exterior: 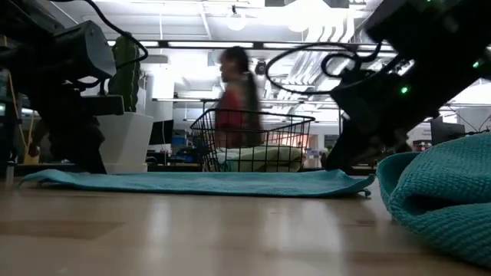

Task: Fold microfiber towels
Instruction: Fold the left blue microfiber cloth

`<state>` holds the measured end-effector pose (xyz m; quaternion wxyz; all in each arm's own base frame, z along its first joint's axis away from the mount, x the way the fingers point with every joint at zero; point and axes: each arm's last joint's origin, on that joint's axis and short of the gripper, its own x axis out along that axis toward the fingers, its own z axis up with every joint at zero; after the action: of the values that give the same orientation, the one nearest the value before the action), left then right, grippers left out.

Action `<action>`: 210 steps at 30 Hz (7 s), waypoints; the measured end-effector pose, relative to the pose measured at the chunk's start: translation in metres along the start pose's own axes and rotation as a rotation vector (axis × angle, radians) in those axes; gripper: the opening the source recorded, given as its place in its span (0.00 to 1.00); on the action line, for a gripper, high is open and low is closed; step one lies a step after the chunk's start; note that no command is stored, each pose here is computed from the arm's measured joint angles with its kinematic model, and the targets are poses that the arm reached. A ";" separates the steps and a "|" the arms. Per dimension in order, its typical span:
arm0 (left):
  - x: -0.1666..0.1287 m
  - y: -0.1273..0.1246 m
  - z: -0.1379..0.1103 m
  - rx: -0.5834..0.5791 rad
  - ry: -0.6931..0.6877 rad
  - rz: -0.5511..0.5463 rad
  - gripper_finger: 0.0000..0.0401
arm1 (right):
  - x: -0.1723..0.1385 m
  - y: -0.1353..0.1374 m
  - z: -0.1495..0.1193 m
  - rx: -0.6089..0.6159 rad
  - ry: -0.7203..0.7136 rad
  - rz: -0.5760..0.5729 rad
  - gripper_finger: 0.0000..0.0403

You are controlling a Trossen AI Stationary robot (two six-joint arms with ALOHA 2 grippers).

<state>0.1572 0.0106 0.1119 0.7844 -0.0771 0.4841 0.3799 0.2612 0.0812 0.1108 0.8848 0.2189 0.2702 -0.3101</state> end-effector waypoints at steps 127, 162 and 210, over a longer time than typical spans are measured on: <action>-0.017 -0.020 0.007 0.126 -0.046 -0.128 0.37 | 0.015 -0.038 0.027 -0.476 0.362 0.107 0.02; 0.017 0.027 0.060 0.103 0.382 -0.486 0.42 | 0.015 -0.038 0.027 -0.467 0.368 0.110 0.00; -0.052 0.009 0.052 0.177 0.136 -0.364 0.00 | -0.045 -0.031 0.046 -0.471 0.286 0.210 0.00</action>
<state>0.1749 0.0152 0.1832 0.8094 -0.1193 0.5455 0.1819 0.2262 0.0526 0.1665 0.8914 0.0756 0.4326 -0.1115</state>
